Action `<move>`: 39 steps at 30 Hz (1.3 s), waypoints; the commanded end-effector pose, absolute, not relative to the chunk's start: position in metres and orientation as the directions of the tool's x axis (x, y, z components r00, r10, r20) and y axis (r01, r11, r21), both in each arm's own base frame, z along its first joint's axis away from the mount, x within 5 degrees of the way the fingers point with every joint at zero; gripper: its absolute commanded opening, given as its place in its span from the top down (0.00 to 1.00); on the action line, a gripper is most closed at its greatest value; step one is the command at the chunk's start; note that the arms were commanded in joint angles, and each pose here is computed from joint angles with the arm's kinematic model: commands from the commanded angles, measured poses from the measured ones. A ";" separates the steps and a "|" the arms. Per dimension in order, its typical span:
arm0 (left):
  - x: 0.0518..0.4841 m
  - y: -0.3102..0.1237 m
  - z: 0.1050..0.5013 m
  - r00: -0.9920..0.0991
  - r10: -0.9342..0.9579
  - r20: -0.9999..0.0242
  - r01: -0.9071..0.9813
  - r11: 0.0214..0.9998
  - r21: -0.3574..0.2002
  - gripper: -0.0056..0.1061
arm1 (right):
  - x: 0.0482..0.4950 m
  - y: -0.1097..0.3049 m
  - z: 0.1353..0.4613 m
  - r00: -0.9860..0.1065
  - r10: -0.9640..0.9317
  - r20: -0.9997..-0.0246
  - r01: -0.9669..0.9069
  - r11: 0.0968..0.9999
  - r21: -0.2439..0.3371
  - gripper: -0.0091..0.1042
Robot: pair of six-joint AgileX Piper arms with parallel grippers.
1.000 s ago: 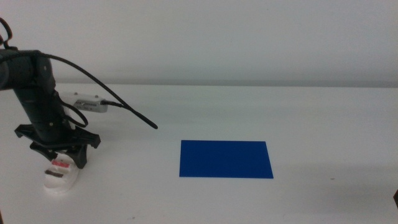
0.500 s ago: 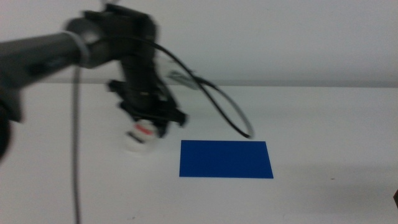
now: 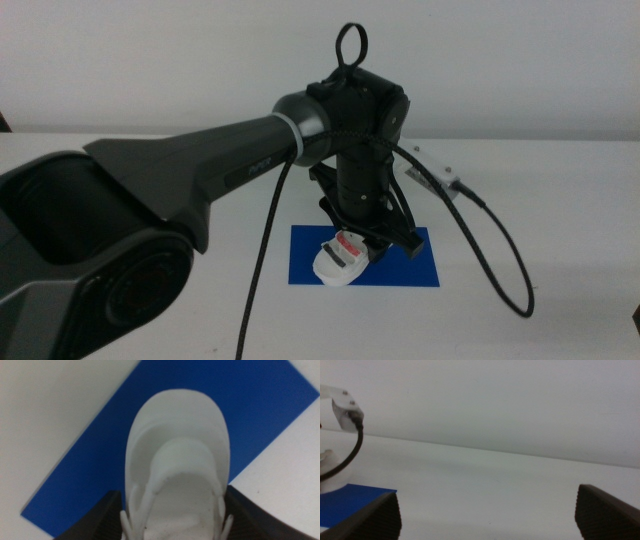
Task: Use one arm to grab the shoe from the table and place it on the mat.
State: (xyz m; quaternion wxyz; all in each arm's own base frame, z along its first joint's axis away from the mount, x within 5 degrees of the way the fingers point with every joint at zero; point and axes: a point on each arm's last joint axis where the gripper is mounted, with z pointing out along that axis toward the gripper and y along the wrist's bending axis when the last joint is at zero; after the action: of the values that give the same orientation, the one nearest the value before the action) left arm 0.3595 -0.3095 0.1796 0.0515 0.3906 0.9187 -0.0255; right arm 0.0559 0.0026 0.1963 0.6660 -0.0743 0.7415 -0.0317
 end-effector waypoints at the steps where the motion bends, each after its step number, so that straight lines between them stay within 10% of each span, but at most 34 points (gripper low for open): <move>1: 0.352 -0.307 0.178 -0.647 0.763 -0.021 0.763 0.646 -0.037 0.96 | 0.055 0.003 0.184 -0.102 -0.156 -0.983 -0.067 0.986 -0.150 0.10; 15: 0.344 -0.317 0.175 -0.053 0.999 -0.002 0.998 0.053 0.026 0.96 | 0.055 0.003 0.184 -0.102 -0.156 -0.983 -0.067 0.986 -0.150 0.10; 39: 0.356 -0.325 0.160 -0.158 0.984 -0.077 0.980 0.166 0.109 0.96 | 0.055 0.003 0.184 -0.102 -0.156 -0.983 -0.067 0.986 -0.150 0.10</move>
State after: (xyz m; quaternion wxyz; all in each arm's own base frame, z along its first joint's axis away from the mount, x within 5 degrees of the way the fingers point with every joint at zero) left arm 0.3563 -0.3221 0.1597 0.0553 0.6476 0.7598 0.0194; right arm 0.0559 0.0026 0.1963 0.6660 -0.0743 0.7415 -0.0317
